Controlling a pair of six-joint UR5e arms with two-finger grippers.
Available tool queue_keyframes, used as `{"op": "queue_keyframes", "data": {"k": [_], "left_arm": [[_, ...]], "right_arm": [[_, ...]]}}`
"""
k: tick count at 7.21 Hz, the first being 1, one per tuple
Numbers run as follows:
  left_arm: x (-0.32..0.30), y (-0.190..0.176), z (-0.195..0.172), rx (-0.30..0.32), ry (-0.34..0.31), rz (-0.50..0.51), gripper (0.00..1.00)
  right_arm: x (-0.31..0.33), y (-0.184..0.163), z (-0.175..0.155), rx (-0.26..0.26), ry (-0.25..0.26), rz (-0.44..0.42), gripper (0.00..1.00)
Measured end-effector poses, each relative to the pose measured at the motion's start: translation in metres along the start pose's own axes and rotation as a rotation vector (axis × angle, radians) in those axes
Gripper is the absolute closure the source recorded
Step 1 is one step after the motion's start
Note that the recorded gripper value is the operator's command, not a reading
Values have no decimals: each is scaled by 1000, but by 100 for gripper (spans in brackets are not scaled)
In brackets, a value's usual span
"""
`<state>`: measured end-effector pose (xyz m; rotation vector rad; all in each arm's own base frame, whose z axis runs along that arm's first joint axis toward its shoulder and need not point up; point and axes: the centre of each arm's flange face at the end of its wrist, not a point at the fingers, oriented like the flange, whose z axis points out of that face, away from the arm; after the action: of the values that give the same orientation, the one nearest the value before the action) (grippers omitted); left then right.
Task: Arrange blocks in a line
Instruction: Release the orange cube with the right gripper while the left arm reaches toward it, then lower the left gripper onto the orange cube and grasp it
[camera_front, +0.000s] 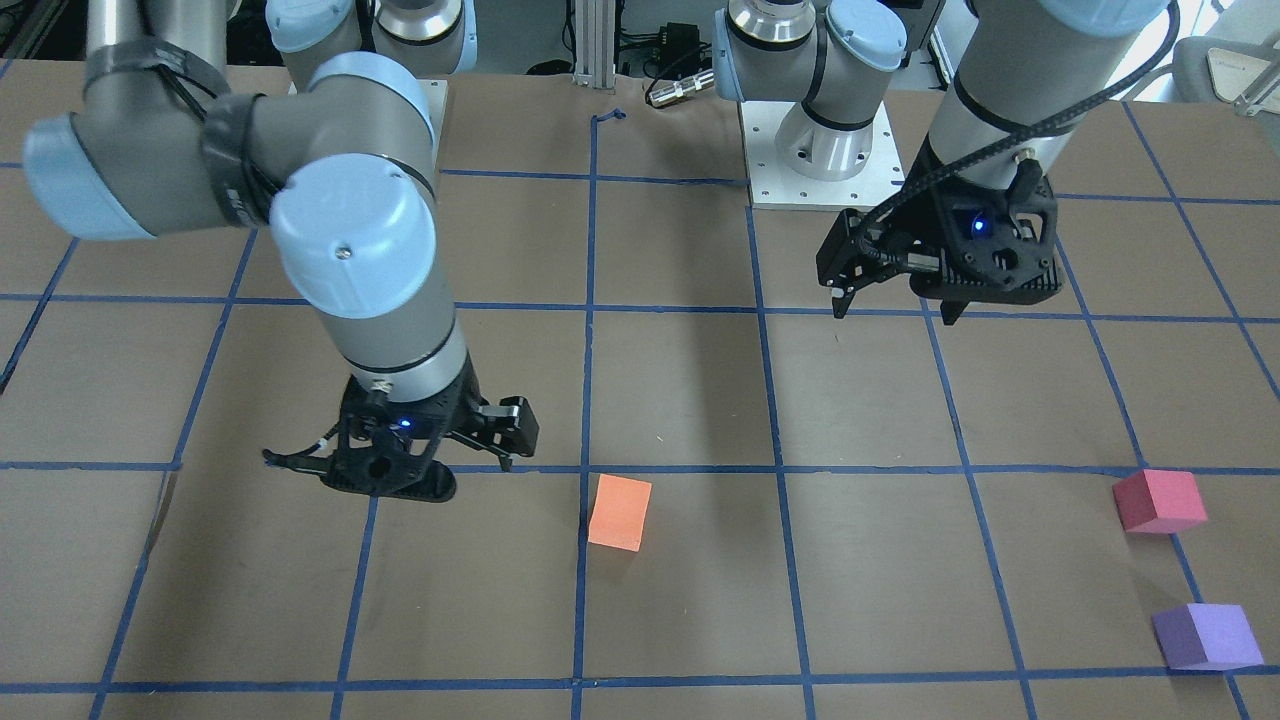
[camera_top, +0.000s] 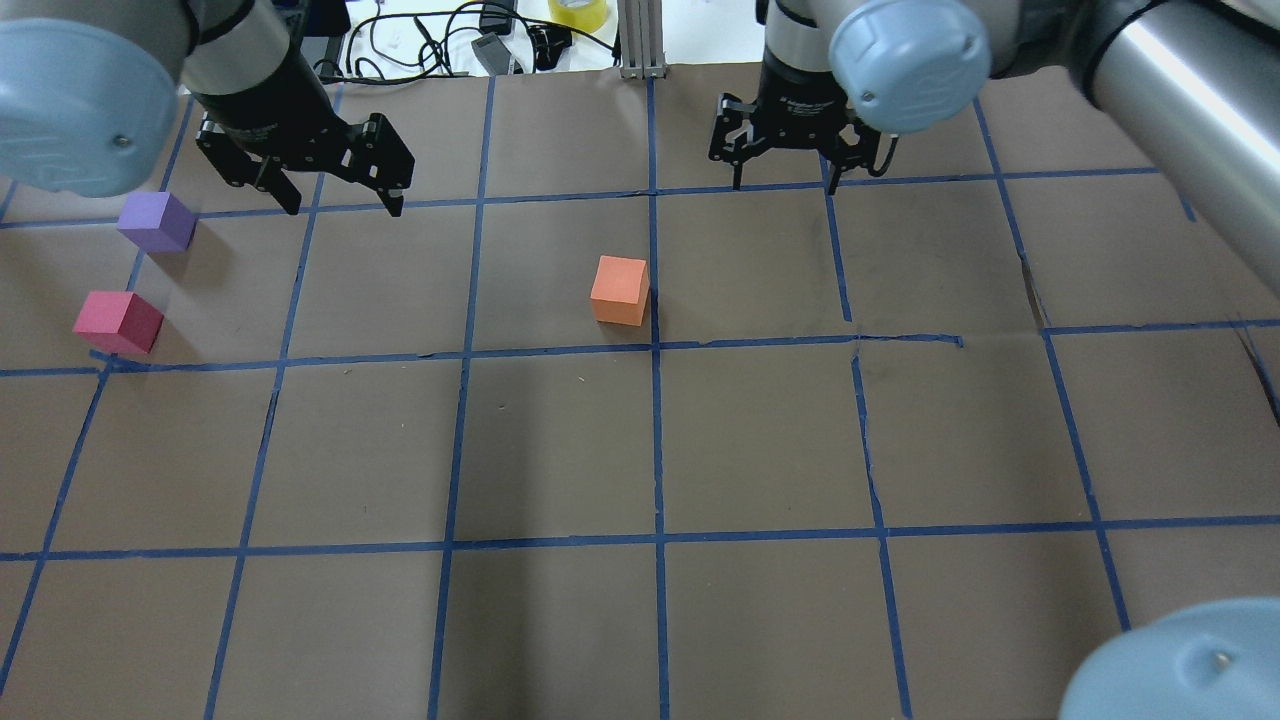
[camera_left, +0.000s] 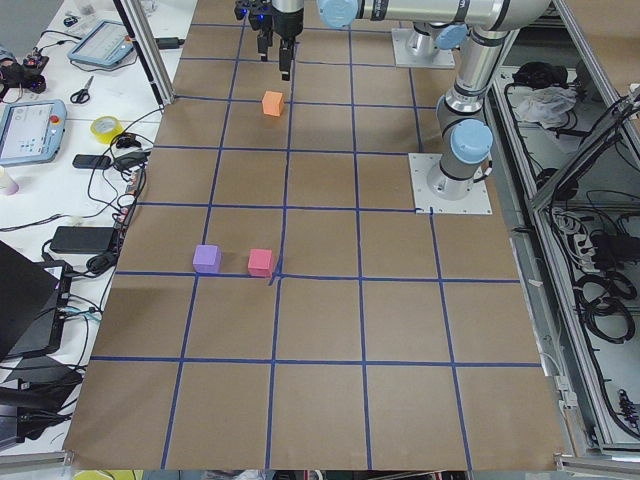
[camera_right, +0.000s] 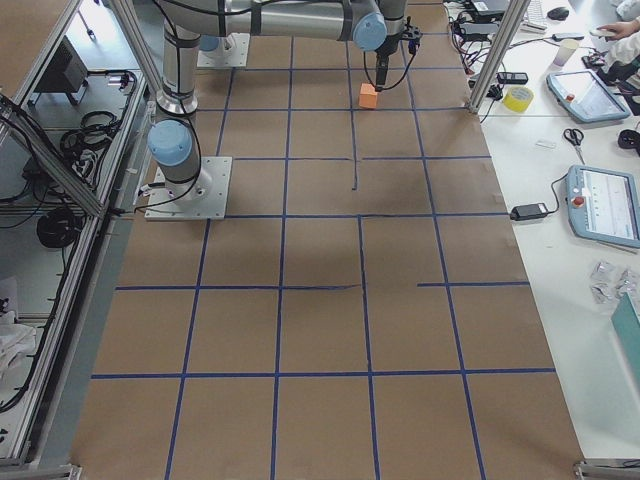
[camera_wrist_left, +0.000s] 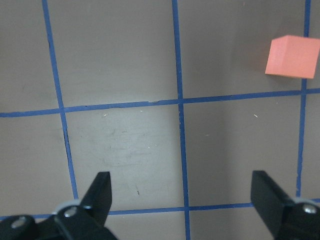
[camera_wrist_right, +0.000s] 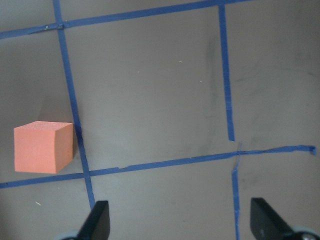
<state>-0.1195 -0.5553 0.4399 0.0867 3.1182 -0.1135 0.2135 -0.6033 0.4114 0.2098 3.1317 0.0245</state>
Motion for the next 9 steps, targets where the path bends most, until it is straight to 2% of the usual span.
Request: {"op": "queue_keyframes", "data": {"k": [2, 4, 6, 7, 9], "left_arm": [[0, -17, 79, 74, -4, -3, 0], [0, -27, 131, 71, -1, -7, 0], [3, -39, 153, 94, 15, -8, 0], [14, -47, 150, 118, 41, 5, 0], [77, -50, 145, 125, 83, 38, 0]], "right_arm": [[43, 22, -37, -46, 18, 43, 0], [61, 30, -57, -15, 39, 67, 0], [62, 31, -62, 8, 51, 64, 0], [60, 32, -60, 10, 51, 43, 0], [64, 37, -55, -6, 47, -36, 0]]}}
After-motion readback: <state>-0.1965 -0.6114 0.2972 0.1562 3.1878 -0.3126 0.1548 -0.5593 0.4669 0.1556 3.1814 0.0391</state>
